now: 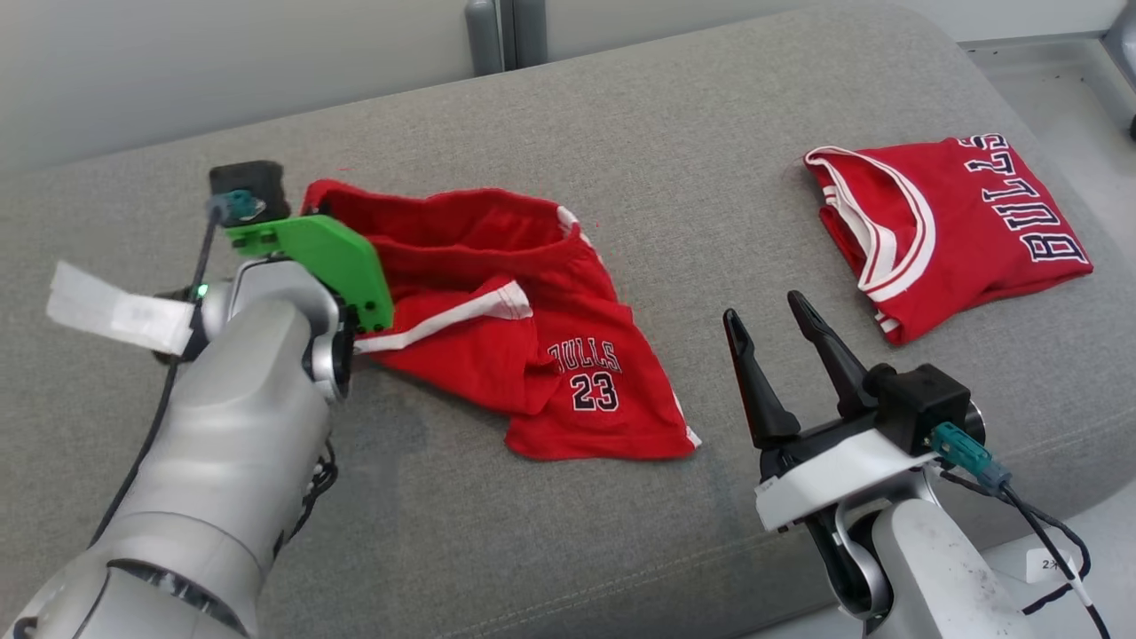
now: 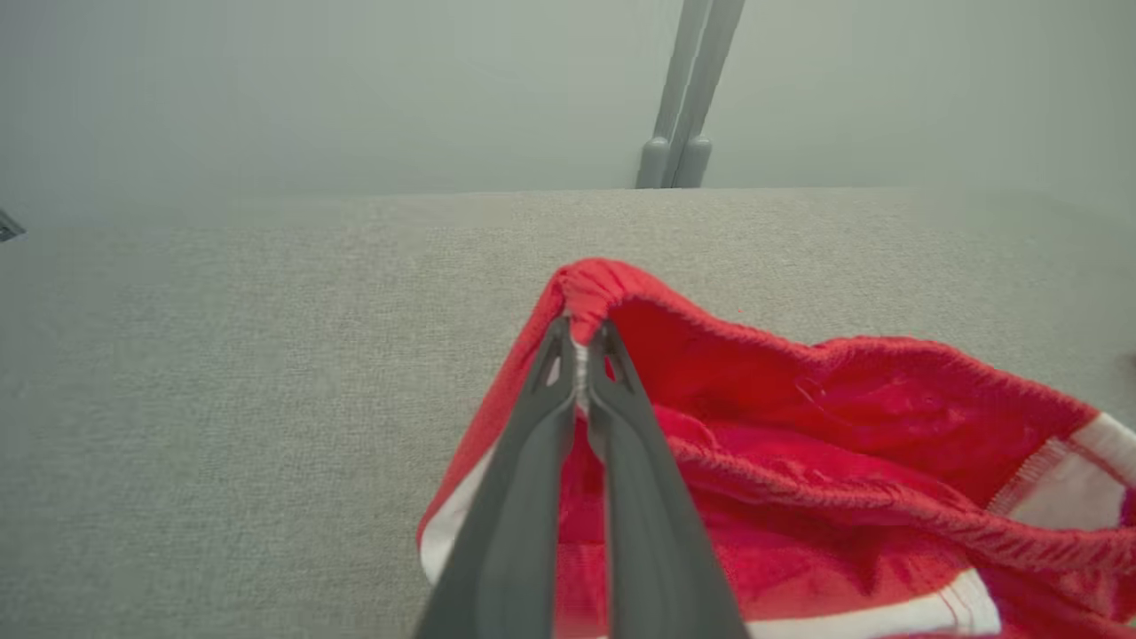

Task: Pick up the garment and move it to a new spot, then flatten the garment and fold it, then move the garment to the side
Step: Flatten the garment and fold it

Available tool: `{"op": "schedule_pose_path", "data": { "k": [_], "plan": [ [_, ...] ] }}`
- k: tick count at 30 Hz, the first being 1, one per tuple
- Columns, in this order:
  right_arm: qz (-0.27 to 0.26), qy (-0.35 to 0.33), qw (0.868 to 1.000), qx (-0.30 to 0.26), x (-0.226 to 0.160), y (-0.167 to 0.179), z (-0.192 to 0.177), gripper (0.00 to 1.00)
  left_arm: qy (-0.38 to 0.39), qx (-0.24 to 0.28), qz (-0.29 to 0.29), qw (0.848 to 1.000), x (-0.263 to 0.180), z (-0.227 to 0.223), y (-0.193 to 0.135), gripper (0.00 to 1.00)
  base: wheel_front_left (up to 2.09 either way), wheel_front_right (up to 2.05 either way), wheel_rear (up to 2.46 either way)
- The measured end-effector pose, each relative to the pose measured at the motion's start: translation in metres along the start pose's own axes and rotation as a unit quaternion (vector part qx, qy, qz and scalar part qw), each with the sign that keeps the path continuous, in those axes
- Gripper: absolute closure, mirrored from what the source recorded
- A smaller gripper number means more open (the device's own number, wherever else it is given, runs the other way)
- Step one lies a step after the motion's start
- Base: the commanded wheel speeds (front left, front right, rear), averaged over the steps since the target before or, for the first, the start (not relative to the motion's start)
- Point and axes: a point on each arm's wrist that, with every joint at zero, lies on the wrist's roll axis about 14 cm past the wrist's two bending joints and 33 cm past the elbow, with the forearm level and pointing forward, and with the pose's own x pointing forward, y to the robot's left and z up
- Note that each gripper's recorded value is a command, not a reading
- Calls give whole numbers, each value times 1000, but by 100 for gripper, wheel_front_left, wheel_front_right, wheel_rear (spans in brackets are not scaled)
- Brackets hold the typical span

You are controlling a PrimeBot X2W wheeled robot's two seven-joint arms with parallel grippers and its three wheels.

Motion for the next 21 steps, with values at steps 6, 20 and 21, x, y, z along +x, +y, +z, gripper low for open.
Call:
{"op": "schedule_pose_path", "data": {
  "k": [6,20,21],
  "plan": [
    [16,2,1000,5,3,10,-2,0,38,-66,102,992,-13,-28,68,100,0,0,0],
    [53,11,999,7,11,34,-8,0,89,-165,214,959,-38,-70,140,100,0,0,0],
    [57,12,998,7,12,36,-8,0,92,-167,216,958,-39,-72,141,80,0,0,0]
  ]
}}
